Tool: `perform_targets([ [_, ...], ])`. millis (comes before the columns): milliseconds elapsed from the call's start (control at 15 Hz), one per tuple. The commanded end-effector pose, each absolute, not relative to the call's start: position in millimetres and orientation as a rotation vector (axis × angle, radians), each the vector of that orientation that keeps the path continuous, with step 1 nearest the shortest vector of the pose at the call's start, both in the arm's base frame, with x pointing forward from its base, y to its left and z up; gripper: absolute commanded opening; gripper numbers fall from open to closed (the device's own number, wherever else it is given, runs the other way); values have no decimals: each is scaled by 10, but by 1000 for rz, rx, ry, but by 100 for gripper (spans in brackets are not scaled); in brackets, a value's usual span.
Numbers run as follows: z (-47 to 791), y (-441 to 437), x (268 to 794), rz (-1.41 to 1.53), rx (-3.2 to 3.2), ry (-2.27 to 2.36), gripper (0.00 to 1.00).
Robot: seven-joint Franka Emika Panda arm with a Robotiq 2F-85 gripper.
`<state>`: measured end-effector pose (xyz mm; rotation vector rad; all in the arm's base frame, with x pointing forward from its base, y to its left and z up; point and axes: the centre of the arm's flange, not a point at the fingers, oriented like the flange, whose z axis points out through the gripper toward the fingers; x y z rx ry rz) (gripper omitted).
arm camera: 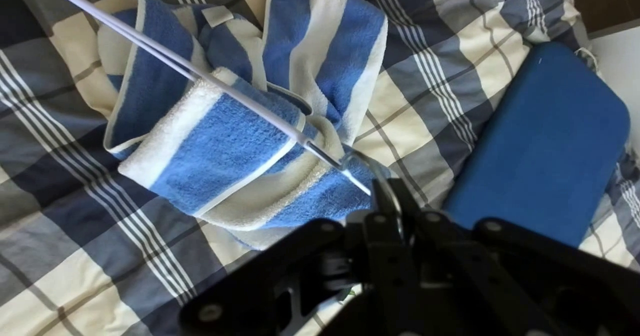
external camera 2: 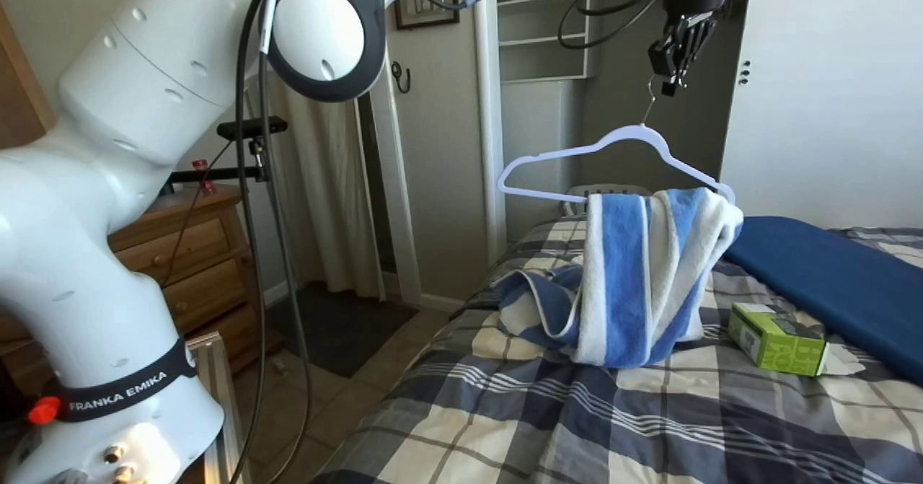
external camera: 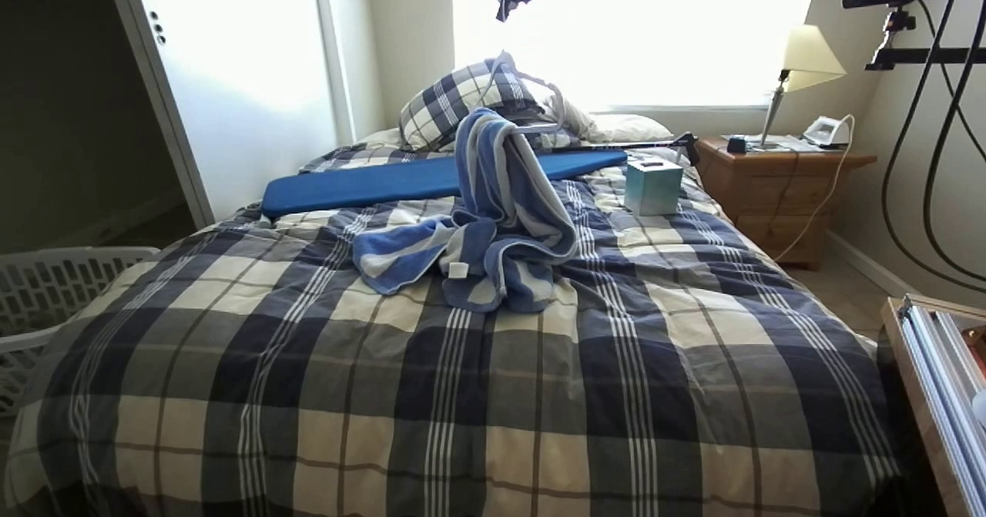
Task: Lift the hanger, then put it on the bed
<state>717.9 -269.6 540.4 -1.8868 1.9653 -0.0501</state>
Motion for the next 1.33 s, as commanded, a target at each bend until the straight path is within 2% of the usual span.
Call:
perform_targets([
  [0,5413,-2695,7176,-51,-1887,1965,3],
  [333,5397,-2739,7167,-17,-1891,1957,1],
  [467,5170,-2997,7033,-98,-1879,2094,1],
  [800,4226,-3681,6527,-48,-1740,2397,1],
  [1267,2763,-4378,6096,85,-1624,2504,1],
])
